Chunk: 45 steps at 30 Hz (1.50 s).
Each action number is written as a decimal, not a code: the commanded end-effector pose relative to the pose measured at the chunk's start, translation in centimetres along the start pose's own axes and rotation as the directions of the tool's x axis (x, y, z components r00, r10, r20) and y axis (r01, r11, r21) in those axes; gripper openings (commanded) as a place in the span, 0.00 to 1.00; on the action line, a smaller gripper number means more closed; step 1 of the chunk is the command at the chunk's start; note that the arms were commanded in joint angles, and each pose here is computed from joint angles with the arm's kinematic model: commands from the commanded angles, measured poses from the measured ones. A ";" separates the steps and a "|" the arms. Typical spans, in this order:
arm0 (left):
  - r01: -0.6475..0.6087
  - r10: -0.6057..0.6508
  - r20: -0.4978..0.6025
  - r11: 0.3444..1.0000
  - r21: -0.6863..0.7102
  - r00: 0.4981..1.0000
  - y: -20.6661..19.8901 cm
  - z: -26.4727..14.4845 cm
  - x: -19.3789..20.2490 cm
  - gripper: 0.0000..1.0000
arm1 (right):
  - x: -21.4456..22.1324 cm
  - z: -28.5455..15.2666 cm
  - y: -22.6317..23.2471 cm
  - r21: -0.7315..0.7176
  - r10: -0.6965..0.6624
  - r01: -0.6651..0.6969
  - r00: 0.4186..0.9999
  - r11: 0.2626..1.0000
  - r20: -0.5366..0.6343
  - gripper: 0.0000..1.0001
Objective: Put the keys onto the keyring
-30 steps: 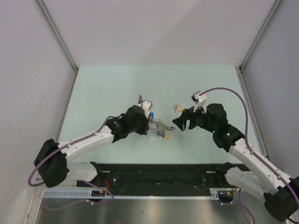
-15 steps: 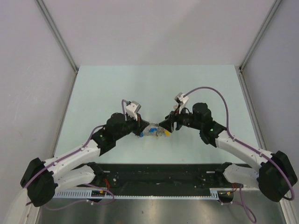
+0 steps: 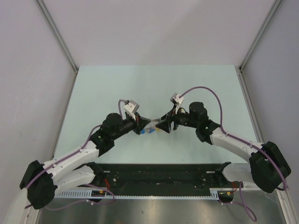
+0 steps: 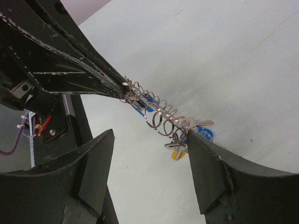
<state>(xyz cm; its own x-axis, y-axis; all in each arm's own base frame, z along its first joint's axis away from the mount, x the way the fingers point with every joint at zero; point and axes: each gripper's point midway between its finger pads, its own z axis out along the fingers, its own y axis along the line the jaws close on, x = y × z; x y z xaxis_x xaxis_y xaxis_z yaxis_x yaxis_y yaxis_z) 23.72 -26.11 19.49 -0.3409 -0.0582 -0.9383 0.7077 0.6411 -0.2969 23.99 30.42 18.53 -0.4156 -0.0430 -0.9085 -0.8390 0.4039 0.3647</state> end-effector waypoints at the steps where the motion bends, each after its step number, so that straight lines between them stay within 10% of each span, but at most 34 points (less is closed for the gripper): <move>1: -0.087 0.078 0.114 0.993 0.077 0.990 -1.9 -0.6 -4.3 0.00 | -1.8 -0.3 0.5 -0.019 -0.103 0.104 0.993 0.994 0.060 0.70; 23: -0.090 0.066 0.155 0.984 0.156 0.986 -4.3 -2.3 -7.6 0.00 | -0.6 0.2 2.8 -0.033 -0.242 0.243 0.970 0.970 0.025 0.66; 34: -0.065 0.027 0.212 0.983 0.171 0.977 -4.5 -2.3 -8.0 0.00 | -0.1 1.2 3.7 0.013 -0.297 0.297 0.955 0.955 0.015 0.42; 39: -0.043 0.005 0.229 0.986 0.160 0.973 -4.1 -2.5 -7.2 0.00 | -1.1 0.6 3.2 0.093 -0.349 0.346 0.937 0.934 0.022 0.01; 45: -0.003 -0.030 0.231 0.990 0.139 0.973 -3.4 -3.1 -5.8 0.01 | -1.8 0.1 3.6 0.132 -0.412 0.410 0.911 0.903 -0.010 0.00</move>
<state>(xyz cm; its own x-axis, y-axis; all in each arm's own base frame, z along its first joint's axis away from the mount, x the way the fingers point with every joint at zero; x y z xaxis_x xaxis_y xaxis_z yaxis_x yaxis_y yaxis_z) 21.44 -26.09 23.74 -0.2713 -0.1437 -0.9517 0.7826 0.5427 -0.3051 20.66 32.42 18.60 -0.1285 -0.2173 -0.9676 -0.9087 0.4165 0.0271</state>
